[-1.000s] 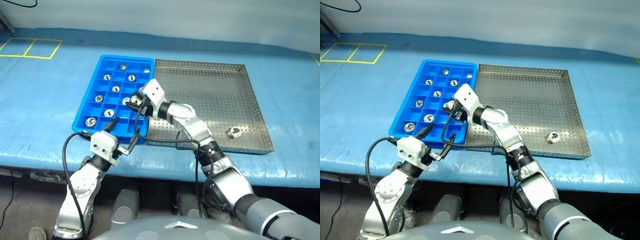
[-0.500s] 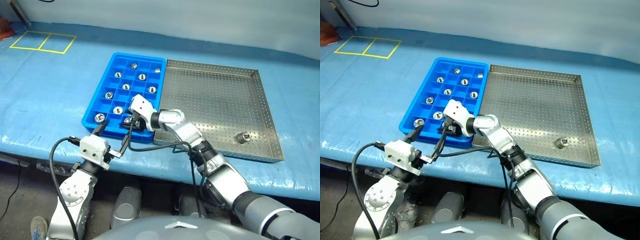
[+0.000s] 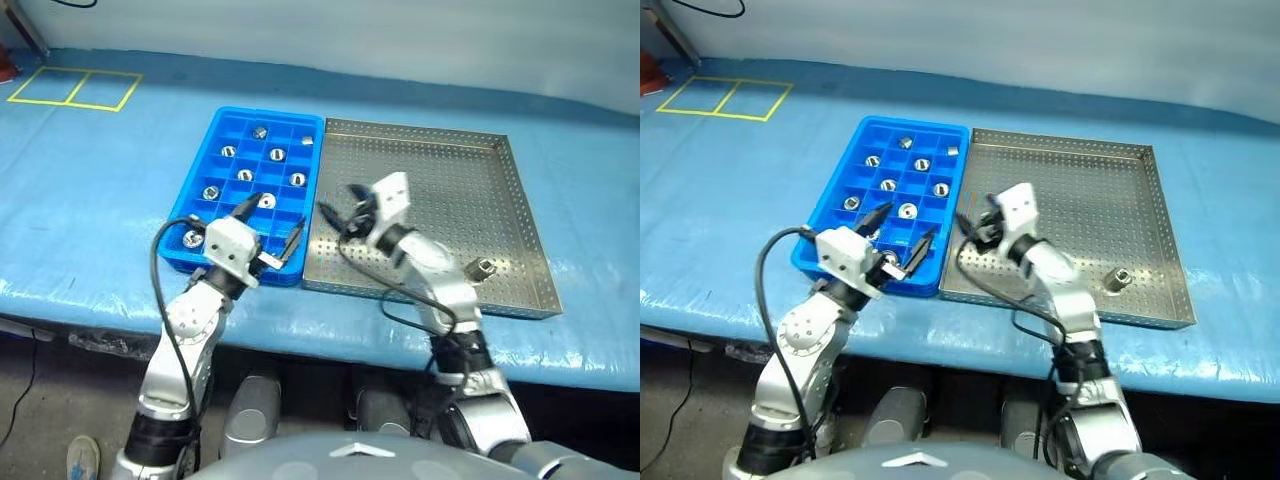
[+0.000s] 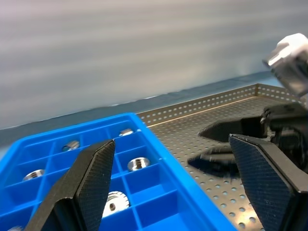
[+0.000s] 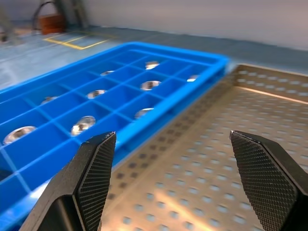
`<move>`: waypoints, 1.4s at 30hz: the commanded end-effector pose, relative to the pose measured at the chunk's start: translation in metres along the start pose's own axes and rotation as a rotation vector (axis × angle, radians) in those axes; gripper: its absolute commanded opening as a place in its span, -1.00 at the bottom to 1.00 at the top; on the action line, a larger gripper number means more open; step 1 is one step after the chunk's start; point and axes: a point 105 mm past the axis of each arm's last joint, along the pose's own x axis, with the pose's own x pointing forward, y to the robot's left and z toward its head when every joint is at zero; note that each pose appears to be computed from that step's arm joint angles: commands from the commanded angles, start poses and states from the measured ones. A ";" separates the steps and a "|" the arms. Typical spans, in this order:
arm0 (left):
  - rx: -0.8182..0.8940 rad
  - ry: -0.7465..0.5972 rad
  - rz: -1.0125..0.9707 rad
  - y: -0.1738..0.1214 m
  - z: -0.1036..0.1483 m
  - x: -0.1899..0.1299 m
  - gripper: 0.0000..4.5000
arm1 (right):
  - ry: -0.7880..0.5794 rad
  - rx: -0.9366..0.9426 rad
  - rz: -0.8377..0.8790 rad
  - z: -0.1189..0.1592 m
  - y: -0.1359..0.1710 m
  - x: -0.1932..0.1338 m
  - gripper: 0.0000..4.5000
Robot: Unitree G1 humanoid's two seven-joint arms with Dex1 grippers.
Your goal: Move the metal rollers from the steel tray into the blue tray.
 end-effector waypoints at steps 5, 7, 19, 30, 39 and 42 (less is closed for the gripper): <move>-0.024 -0.035 -0.109 -0.013 0.001 0.018 0.85 | 0.064 -0.115 -0.263 0.016 -0.053 -0.053 0.78; -0.023 -0.036 -0.126 -0.017 -0.001 0.021 0.85 | 0.082 -0.099 -0.311 0.015 -0.062 -0.063 0.78; -0.079 -0.041 -0.187 -0.041 -0.008 0.028 0.85 | 0.285 0.000 -0.394 -0.002 -0.085 -0.105 0.78; -0.090 -0.061 -0.209 -0.043 -0.012 0.039 0.85 | 0.457 0.111 -0.258 -0.018 -0.075 -0.103 0.78; -0.094 -0.086 -0.215 -0.043 -0.009 0.045 0.85 | 0.640 0.113 -0.201 -0.053 -0.089 -0.074 0.78; -0.095 -0.087 -0.215 -0.043 -0.010 0.044 0.85 | 0.682 0.086 -0.183 -0.060 -0.092 -0.070 0.78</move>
